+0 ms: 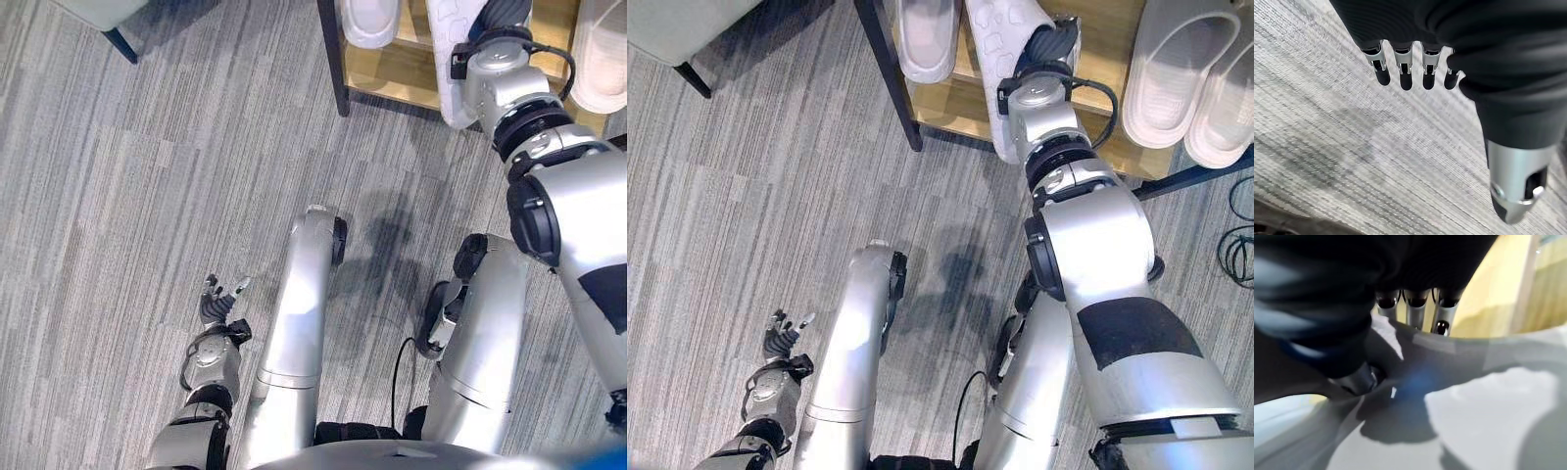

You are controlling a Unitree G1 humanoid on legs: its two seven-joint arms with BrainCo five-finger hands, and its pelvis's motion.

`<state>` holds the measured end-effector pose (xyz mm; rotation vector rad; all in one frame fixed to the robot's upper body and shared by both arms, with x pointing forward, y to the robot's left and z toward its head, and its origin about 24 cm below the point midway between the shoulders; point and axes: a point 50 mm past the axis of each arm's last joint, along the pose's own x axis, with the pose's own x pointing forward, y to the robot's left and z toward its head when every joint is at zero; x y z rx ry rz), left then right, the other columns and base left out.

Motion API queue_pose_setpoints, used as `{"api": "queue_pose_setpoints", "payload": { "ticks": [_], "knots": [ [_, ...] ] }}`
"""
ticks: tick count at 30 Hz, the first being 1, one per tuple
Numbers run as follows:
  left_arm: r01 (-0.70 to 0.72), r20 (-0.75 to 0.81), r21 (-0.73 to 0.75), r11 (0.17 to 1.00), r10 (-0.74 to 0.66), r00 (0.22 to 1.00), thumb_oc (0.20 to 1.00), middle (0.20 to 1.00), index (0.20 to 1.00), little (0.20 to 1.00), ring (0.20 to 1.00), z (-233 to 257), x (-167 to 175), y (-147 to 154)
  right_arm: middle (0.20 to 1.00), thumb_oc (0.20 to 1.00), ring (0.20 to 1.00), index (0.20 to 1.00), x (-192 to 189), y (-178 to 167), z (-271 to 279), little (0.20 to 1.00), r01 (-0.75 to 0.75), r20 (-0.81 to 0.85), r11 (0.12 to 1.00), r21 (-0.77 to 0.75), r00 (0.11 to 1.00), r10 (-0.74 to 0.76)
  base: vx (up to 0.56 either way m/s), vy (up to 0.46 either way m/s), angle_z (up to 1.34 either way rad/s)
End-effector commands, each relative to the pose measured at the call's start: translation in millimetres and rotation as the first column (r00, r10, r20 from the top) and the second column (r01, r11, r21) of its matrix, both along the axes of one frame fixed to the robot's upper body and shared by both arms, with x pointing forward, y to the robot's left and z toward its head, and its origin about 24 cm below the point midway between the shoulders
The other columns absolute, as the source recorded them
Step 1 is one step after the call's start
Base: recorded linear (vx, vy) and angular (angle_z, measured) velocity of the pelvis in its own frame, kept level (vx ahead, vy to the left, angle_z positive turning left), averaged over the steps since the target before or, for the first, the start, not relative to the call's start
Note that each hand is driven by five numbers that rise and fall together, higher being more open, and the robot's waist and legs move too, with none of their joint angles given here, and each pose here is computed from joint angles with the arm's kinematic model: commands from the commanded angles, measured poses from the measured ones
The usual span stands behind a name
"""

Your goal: Arrange the slippers neatly on the shoe rack.

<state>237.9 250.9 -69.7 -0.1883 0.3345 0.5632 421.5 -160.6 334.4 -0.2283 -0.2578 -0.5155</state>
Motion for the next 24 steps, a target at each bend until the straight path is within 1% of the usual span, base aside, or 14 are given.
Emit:
{"api": "queue_pose_setpoints", "payload": {
  "ticks": [1, 4, 8, 14, 16, 22, 24],
  "knots": [
    [-0.021, 0.030, 0.067, 0.998, 0.020, 0.999, 1.000, 1.000, 1.000, 1.000, 1.000, 6.9, -2.6, 11.5, 0.200, 0.200, 0.200, 0.200, -18.3, 10.1, 60.9, 0.200, -0.016, 0.192, 0.999, 0.047, 0.981, 0.006, 0.00, 0.000, 0.00],
    [-0.019, 0.029, 0.080, 0.997, 0.017, 0.999, 1.000, 1.000, 1.000, 1.000, 1.000, 8.3, -2.2, 14.7, 0.200, 0.200, 0.200, 0.200, -21.7, -4.4, 66.1, 0.200, 0.028, 0.186, 0.997, 0.071, 0.982, -0.041, 0.00, 0.016, 0.01],
    [-0.017, 0.046, 0.072, 0.997, 0.014, 0.999, 1.000, 1.000, 1.000, 1.000, 1.000, 12.2, 3.3, 16.9, 0.200, 0.200, 0.200, 0.200, -23.3, -26.7, 61.1, 0.200, 0.104, 0.114, 0.993, 0.060, 0.987, -0.111, 0.01, 0.057, 0.02],
    [0.002, 0.062, 0.085, 0.996, -0.008, 0.998, 1.000, 1.000, 1.000, 1.000, 1.000, 18.7, 10.3, 19.7, 0.200, 0.200, 0.200, 0.200, -25.6, -42.8, 56.6, 0.200, 0.163, 0.042, 0.986, 0.035, 0.985, -0.164, 0.01, 0.026, 0.01],
    [0.039, 0.077, 0.090, 0.995, -0.046, 0.996, 1.000, 1.000, 1.000, 1.000, 1.000, 21.3, 13.5, 13.7, 0.200, 0.200, 0.200, 0.200, -27.2, -56.9, 52.0, 0.200, 0.212, 0.003, 0.977, 0.023, 0.977, -0.212, -0.01, 0.036, 0.02],
    [0.080, 0.074, 0.079, 0.994, -0.086, 0.994, 1.000, 1.000, 1.000, 1.000, 1.000, 16.9, 8.6, 2.5, 0.200, 0.200, 0.200, 0.200, -27.2, -59.7, 48.1, 0.200, 0.246, -0.022, 0.969, 0.005, 0.969, -0.246, 0.00, 0.027, 0.00],
    [0.105, 0.068, 0.084, 0.991, -0.111, 0.991, 1.000, 1.000, 1.000, 1.000, 1.000, 15.2, 3.8, -0.1, 0.200, 0.200, 0.200, 0.200, -29.9, -67.9, 48.0, 0.200, 0.285, -0.028, 0.958, 0.016, 0.958, -0.285, 0.01, 0.054, 0.00]
  ]
}}
